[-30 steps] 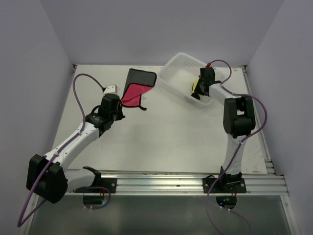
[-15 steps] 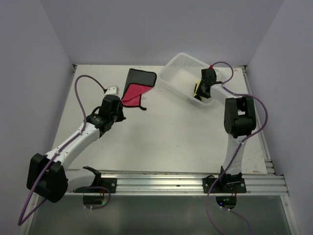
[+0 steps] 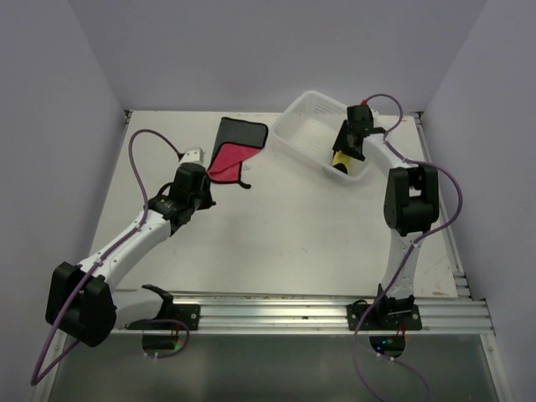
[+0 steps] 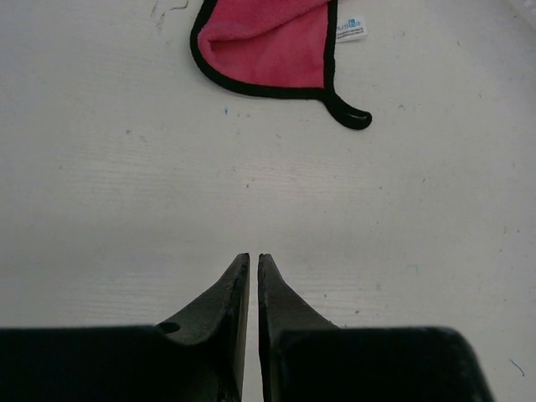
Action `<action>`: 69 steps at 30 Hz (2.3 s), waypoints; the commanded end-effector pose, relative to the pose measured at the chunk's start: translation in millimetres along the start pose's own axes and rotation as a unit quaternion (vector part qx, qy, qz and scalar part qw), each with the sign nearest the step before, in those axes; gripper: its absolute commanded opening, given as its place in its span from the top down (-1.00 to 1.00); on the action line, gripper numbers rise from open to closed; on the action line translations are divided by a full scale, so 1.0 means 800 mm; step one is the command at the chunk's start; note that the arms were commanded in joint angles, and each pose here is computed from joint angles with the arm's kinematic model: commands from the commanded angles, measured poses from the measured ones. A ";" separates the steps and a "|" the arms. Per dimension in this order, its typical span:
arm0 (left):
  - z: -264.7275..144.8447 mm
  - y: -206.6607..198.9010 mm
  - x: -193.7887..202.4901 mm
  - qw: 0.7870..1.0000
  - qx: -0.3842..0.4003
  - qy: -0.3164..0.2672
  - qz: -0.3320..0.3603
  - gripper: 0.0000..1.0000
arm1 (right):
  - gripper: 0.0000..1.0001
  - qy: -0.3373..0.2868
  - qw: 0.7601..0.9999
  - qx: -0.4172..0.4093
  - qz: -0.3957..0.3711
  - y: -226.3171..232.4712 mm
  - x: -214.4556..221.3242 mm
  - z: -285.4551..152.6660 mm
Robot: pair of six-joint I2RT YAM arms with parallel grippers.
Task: Roll the towels
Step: Place the rolled towel into the container, then grab a towel with the left arm
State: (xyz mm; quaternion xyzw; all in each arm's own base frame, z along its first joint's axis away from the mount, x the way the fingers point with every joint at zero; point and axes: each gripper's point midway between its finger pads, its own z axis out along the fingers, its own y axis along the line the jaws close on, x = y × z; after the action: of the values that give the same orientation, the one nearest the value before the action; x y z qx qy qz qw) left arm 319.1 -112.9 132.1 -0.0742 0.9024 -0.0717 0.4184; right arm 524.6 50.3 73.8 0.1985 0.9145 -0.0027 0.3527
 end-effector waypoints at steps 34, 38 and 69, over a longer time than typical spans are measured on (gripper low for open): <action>0.213 -0.098 -0.004 0.994 0.027 0.108 -0.009 0.14 | -0.21 -0.154 0.966 -0.199 -0.061 0.080 -0.071 -0.266; 0.223 -0.092 0.016 0.992 0.016 0.125 -0.016 0.07 | -0.21 -0.158 0.965 -0.200 -0.057 0.077 -0.070 -0.272; -0.023 -0.144 -0.127 0.995 0.075 -0.072 0.003 1.00 | -0.20 -0.142 0.947 -0.269 -0.105 0.104 0.006 -0.335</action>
State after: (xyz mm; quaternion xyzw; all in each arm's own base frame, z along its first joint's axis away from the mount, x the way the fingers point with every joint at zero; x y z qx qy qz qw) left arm 381.7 -172.5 115.5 -0.0610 0.9284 -0.0559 0.3623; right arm 394.5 154.4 275.4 0.0208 0.8468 0.1659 0.5050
